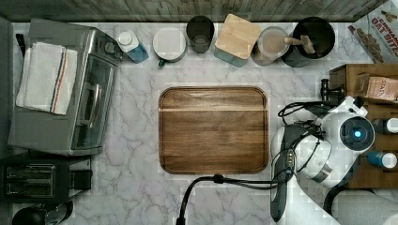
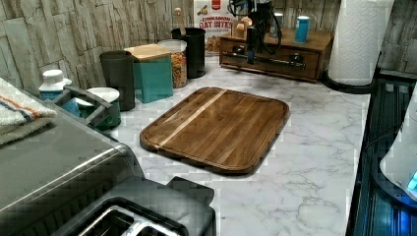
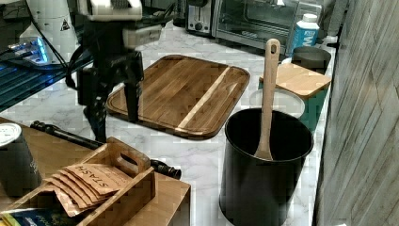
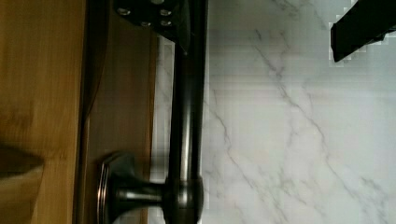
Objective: Open the drawer.
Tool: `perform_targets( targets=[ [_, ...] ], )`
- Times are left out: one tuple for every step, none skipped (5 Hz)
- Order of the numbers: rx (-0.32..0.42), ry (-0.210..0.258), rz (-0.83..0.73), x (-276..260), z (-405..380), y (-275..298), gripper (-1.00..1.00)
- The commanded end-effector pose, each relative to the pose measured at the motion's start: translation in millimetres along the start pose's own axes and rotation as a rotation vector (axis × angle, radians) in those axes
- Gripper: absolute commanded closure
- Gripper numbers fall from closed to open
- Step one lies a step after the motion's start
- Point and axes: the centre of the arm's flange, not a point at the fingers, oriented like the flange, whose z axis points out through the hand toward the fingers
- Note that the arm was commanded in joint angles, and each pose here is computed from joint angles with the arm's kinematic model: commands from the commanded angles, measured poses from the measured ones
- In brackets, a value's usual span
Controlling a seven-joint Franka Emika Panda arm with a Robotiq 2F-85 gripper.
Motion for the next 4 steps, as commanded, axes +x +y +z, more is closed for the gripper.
perform_targets(
  targets=[
    [-0.118, 0.113, 0.065, -9, -44, 56, -1.0],
    [-0.084, 0.106, 0.062, -6, -30, 54, -1.0],
    [-0.066, 0.095, 0.061, -7, -14, 54, -1.0],
    [-0.063, 0.097, 0.08, -13, -4, 55, -1.0]
  ],
)
